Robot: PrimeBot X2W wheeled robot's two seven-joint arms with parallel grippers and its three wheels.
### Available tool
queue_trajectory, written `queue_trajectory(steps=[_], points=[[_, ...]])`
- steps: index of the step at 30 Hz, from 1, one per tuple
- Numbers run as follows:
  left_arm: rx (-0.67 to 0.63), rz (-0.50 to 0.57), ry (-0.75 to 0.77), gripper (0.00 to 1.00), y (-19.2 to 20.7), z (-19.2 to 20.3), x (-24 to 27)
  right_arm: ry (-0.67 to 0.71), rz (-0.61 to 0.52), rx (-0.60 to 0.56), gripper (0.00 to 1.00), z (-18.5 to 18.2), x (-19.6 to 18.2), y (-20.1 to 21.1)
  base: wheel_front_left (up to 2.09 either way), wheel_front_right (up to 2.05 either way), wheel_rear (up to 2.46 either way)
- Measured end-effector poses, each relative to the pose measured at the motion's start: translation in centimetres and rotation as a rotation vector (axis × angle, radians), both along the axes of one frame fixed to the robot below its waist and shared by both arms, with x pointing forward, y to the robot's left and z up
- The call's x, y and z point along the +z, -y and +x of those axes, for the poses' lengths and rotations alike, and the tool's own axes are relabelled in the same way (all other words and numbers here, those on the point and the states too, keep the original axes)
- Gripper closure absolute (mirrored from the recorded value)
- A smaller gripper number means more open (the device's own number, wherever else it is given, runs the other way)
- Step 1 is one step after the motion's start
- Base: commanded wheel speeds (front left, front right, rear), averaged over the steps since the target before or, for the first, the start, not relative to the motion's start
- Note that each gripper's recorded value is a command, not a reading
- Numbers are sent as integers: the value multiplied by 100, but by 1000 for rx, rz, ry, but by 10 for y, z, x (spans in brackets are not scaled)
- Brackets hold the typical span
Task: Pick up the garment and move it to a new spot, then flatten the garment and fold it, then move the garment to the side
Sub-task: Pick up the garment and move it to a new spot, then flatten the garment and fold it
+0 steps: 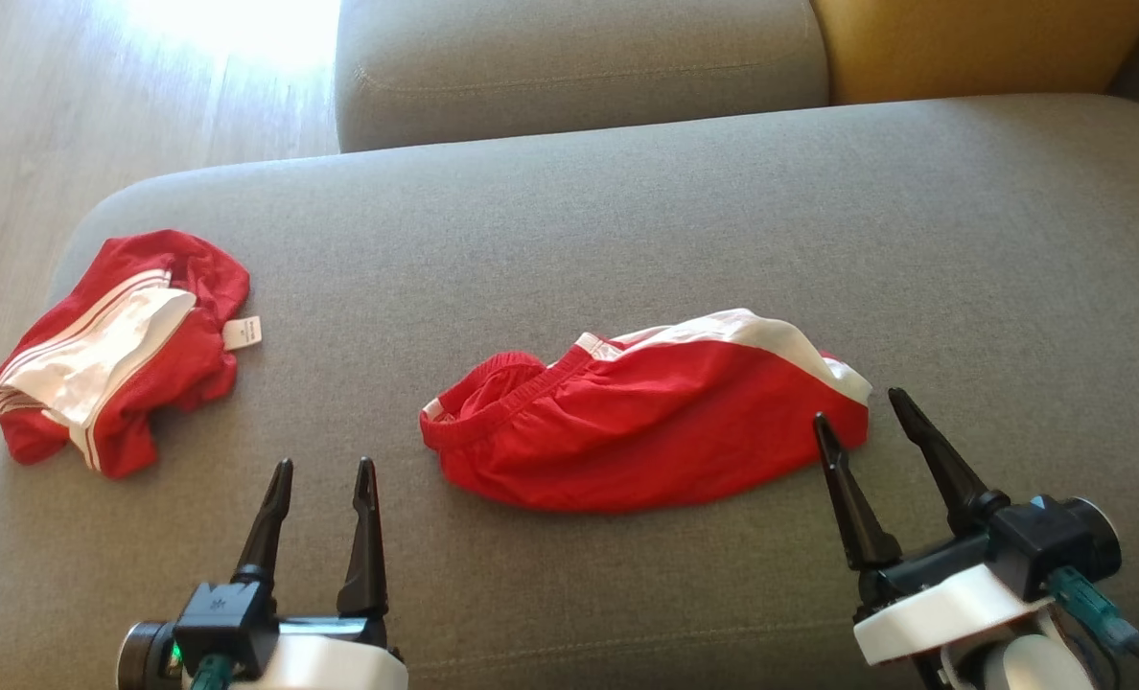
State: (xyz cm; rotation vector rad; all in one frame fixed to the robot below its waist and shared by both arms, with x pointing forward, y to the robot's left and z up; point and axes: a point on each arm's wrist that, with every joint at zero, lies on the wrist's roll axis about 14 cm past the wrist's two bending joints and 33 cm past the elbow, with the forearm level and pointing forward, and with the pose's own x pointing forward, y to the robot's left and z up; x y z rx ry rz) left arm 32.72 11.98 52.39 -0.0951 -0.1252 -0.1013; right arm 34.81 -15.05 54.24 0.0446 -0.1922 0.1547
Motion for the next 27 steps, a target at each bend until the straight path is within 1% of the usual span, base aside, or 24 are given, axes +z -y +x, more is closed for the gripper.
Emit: queue_trajectory(steps=[12,27], points=[[7,27,6,0,-3,-1,1,3,-9,7,0,1,1,-2,0,0,0],[3,27,6,0,-3,-2,0,5,-9,13,0,1,1,-4,0,0,0]])
